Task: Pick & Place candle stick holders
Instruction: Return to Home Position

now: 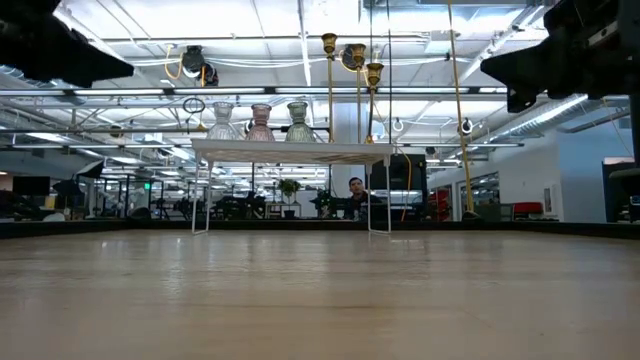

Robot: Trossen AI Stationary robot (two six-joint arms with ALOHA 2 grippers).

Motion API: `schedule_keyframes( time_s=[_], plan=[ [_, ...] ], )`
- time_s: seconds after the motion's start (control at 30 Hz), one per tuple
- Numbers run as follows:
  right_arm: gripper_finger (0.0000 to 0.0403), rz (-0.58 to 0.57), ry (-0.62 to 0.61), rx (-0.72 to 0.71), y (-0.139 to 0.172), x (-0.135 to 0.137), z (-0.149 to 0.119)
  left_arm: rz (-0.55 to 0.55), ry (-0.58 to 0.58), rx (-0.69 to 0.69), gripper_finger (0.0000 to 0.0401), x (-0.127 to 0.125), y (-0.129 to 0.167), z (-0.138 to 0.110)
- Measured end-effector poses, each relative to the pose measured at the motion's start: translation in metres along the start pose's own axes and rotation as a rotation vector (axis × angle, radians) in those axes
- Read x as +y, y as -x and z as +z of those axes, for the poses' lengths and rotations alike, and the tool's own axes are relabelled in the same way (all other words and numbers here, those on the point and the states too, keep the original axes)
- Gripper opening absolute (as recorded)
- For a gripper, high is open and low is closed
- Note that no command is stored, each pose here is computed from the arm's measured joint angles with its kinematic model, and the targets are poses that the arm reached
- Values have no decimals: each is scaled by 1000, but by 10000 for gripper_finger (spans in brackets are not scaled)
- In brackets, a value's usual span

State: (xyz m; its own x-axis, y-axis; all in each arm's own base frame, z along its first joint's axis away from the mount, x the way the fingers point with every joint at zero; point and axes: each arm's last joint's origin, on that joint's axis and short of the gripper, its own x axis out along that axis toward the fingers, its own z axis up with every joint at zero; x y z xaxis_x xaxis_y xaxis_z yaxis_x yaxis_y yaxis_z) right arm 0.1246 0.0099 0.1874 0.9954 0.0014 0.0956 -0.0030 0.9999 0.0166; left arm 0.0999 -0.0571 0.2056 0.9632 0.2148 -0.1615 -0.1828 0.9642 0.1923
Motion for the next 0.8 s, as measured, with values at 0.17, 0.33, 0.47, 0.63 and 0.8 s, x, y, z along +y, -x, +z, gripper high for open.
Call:
schedule_keyframes(
  time_s=[0.17,0.33,0.47,0.63,0.8],
  plan=[
    [0,-1,3,-33,4,-1,-2,-17,-17,-120,10,3,-7,-17],
    [0,25,17,-45,6,-2,-1,3,-106,-142,9,13,-14,-21],
    [0,78,22,-48,7,-3,0,28,-112,-169,14,25,-17,-19],
    [0,64,25,-53,9,-5,0,-89,-73,-230,4,32,-19,-17],
    [0,62,-7,-16,9,-5,-3,-34,-10,-210,19,37,-24,-29]
  ],
)
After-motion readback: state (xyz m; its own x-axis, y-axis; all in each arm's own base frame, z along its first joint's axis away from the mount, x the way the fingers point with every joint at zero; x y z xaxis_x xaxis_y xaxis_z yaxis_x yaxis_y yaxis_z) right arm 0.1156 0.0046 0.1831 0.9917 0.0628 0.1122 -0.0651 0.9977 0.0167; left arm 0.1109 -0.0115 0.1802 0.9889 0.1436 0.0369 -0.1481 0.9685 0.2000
